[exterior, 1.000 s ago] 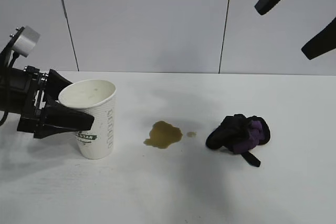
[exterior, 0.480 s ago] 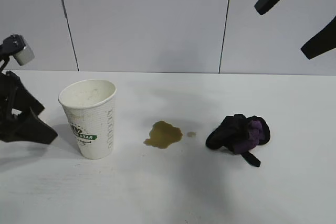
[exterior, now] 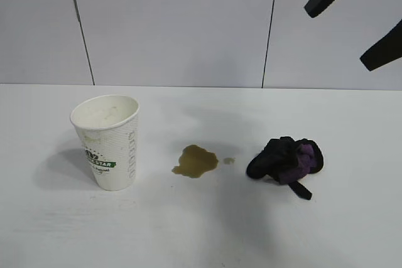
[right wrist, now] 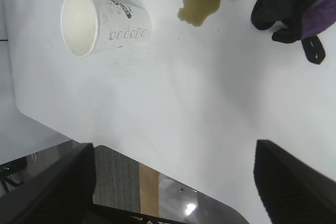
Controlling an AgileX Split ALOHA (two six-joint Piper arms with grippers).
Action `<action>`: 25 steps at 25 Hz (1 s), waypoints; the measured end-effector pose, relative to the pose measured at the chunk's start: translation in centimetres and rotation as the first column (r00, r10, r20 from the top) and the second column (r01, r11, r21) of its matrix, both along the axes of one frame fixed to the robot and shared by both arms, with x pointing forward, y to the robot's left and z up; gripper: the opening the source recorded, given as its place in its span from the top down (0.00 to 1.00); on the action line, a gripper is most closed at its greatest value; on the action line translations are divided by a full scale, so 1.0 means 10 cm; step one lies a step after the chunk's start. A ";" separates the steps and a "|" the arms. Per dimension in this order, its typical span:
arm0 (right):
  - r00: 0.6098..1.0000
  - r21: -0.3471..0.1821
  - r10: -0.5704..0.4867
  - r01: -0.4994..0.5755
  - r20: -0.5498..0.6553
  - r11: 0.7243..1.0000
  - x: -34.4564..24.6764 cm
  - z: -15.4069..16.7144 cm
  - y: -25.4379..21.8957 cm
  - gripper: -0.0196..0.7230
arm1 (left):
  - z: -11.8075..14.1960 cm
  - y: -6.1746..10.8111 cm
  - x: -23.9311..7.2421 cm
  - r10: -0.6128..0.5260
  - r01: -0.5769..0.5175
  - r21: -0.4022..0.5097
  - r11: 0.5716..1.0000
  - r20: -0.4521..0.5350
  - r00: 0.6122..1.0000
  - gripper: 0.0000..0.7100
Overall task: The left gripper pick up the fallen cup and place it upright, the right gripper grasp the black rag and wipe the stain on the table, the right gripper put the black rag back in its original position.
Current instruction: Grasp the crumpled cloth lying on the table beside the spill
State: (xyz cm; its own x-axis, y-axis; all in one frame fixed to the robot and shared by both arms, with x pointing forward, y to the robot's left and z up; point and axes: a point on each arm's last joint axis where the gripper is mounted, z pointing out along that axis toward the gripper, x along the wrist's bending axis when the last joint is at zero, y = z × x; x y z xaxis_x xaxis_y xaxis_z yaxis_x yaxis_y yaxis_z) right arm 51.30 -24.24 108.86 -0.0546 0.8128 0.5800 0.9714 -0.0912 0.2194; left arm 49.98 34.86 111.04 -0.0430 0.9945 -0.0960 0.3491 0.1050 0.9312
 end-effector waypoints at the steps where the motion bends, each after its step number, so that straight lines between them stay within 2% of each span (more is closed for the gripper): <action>1: 1.000 0.000 0.000 0.000 0.000 1.000 0.00 0.00 0.00 0.21 | 0.18 0.04 -0.15 0.042 -0.043 0.001 0.999 0.074 0.996 0.02; 4: 1.000 0.000 0.000 0.000 0.000 1.000 0.00 0.00 0.00 0.21 | 0.63 0.05 -0.63 0.134 -0.143 0.012 0.990 0.279 0.951 0.02; 8: 1.000 0.001 0.000 0.000 0.000 1.000 0.00 0.00 0.00 0.21 | 1.02 -0.20 -1.28 0.096 -0.133 0.043 0.990 0.485 0.869 0.02; 10: 1.000 0.001 0.000 0.000 -0.001 1.000 0.00 0.00 0.00 0.21 | 1.14 -0.38 -1.61 0.022 -0.076 0.073 0.994 0.560 0.828 0.02; 13: 1.000 0.001 0.001 -0.001 -0.001 1.000 0.00 0.00 0.00 0.21 | 1.19 -0.66 -2.11 -0.131 0.046 0.152 0.987 0.621 0.773 0.02; 16: 1.000 0.001 0.002 -0.002 -0.002 1.000 0.00 0.00 0.00 0.21 | 1.09 -0.93 -2.60 -0.304 0.139 0.304 0.942 0.605 0.736 0.02; 19: 1.000 0.001 0.002 -0.002 -0.003 1.000 0.00 0.00 0.00 0.21 | 0.87 -1.08 -2.99 -0.418 0.150 0.482 0.863 0.514 0.749 0.02; 21: 1.000 0.001 0.002 -0.002 -0.002 1.000 0.00 0.00 0.00 0.21 | 0.72 -1.08 -3.19 -0.435 0.152 0.529 0.835 0.464 0.772 0.02; 23: 1.000 -0.001 0.004 -0.004 -0.001 1.000 0.00 0.00 0.00 0.21 | 0.59 -1.05 -3.32 -0.409 0.164 0.506 0.847 0.422 0.809 0.02; 25: 1.000 -0.005 0.006 -0.006 0.000 1.000 0.00 0.00 0.00 0.21 | 0.46 -0.99 -3.35 -0.342 0.167 0.452 0.876 0.340 0.876 0.02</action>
